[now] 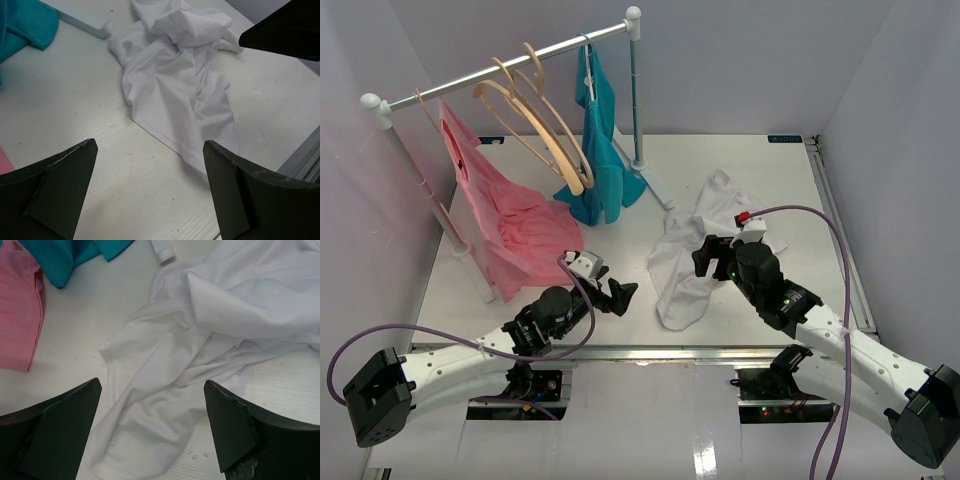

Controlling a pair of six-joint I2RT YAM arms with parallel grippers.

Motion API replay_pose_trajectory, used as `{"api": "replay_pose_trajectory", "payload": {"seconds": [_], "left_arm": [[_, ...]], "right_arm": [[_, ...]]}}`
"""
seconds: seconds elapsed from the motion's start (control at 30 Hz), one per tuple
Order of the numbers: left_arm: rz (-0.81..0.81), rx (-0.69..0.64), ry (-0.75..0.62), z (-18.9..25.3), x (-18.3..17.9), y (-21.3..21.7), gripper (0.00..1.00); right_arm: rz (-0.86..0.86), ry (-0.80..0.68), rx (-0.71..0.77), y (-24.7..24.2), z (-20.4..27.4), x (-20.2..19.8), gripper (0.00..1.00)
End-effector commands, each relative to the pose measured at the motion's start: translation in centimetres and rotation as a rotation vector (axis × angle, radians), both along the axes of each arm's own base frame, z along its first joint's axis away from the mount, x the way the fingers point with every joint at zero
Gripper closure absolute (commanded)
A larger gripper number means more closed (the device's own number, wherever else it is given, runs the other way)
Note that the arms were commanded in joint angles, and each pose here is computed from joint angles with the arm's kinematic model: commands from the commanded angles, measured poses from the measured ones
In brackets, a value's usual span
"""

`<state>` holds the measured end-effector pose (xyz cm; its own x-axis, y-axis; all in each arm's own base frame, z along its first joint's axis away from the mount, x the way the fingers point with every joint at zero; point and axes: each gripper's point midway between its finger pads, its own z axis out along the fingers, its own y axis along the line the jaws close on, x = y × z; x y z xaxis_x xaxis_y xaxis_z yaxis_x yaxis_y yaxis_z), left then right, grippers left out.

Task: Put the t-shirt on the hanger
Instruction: Move the T-shirt to the center of the board.

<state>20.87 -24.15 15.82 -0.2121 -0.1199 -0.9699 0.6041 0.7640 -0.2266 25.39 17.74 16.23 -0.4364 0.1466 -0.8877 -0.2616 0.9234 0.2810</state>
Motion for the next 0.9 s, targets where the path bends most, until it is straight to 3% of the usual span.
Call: {"api": "replay_pose_trajectory", "payload": {"seconds": [0.0, 0.33, 0.67, 0.87], "left_arm": [[-0.014, -0.024, -0.034, 1.8, 0.3, -0.6, 0.02], [0.038, 0.04, -0.02, 0.2, 1.3, -0.4, 0.02], [0.053, 0.051, -0.019, -0.1, 1.6, -0.3, 0.02], [0.047, 0.037, -0.027, 0.3, 1.5, -0.2, 0.02]], "right_arm": [[-0.02, -0.059, 0.024, -0.2, 1.5, 0.5, 0.1], [-0.186, -0.064, -0.077, -3.9, 2.5, 5.1, 0.04], [-0.265, 0.102, -0.128, -7.7, -0.1, 10.9, 0.18], [-0.117, 0.161, -0.115, -5.5, -2.3, 11.2, 0.24]]}}
